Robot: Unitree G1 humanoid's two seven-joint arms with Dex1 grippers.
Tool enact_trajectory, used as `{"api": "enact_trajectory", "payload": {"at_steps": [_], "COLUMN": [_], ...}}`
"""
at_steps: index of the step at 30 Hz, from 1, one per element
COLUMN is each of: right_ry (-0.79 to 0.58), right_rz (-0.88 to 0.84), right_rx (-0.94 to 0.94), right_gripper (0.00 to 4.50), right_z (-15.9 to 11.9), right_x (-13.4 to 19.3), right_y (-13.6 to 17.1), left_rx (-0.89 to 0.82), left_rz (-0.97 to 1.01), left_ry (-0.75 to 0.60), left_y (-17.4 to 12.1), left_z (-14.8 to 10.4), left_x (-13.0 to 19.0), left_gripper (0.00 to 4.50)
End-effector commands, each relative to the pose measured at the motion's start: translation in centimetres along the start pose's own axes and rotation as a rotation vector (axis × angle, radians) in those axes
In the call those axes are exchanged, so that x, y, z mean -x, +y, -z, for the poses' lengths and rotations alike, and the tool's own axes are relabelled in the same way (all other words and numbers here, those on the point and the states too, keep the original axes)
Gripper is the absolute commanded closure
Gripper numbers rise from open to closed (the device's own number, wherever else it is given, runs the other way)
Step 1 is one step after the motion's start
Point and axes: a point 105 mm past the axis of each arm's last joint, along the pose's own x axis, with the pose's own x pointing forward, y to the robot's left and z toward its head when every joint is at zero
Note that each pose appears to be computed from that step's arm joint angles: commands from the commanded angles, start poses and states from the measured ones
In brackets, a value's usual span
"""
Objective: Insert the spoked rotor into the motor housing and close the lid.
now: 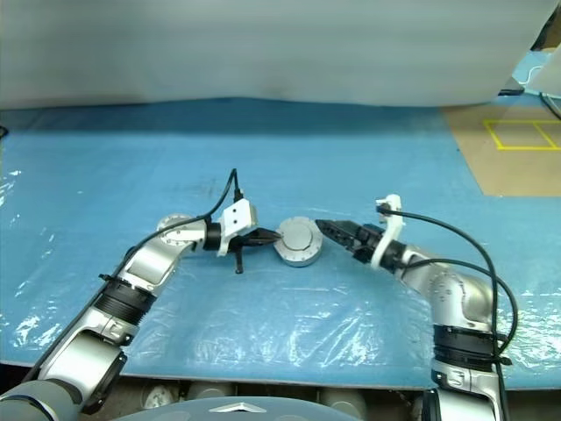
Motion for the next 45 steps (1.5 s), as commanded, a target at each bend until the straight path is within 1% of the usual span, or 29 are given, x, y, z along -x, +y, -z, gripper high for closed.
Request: {"api": "enact_trajectory", "payload": {"at_steps": [1,8,15,22,25,30,32,33,34,35,43,45], "right_ry": [0.110,0.165,0.104,0.062,0.054,0.043,0.042,0.042,0.042,0.042,0.047,0.025], "right_rz": [-0.006,0.000,-0.008,0.006,0.005,-0.011,-0.020,-0.023,-0.026,-0.030,-0.045,-0.033], "right_rx": [-0.114,-0.177,-0.186,-0.174,-0.176,-0.179,-0.178,-0.178,-0.178,-0.178,-0.178,-0.194], "right_gripper": [0.04,0.04,0.04,0.04,0.67,2.34,2.66,2.91,3.25,3.35,3.35,3.35], "right_z": [2.7,5.3,4.4,3.7,3.7,3.4,3.4,3.4,3.4,3.4,3.6,3.4], "right_x": [0.2,-1.0,-2.7,-3.4,-3.2,-3.0,-3.1,-3.1,-3.2,-3.2,-3.7,-3.7], "right_y": [0.0,-0.3,0.0,-0.1,-0.2,0.1,0.3,0.3,0.4,0.5,0.9,0.7], "left_rx": [0.031,0.025,0.025,0.025,0.028,0.028,0.029,0.028,0.028,0.027,0.030,0.042], "left_rz": [0.033,0.032,0.028,0.026,0.027,0.031,0.032,0.032,0.032,0.031,0.021,-0.013], "left_ry": [0.065,0.067,0.073,0.074,0.071,0.069,0.068,0.068,0.068,0.068,0.057,-0.014], "left_y": [-0.9,-0.8,-0.8,-0.9,-0.9,-1.0,-1.1,-1.1,-1.1,-1.0,-0.8,0.0], "left_z": [1.9,2.0,2.2,2.2,2.2,2.2,2.1,2.1,2.1,2.1,1.8,0.3], "left_x": [-0.1,-0.2,0.0,0.0,0.0,-0.2,-0.2,-0.2,-0.2,-0.2,-0.1,0.3], "left_gripper": [4.50,4.50,4.50,4.50,4.50,4.50,4.50,4.50,4.50,4.50,4.50,4.50]}}
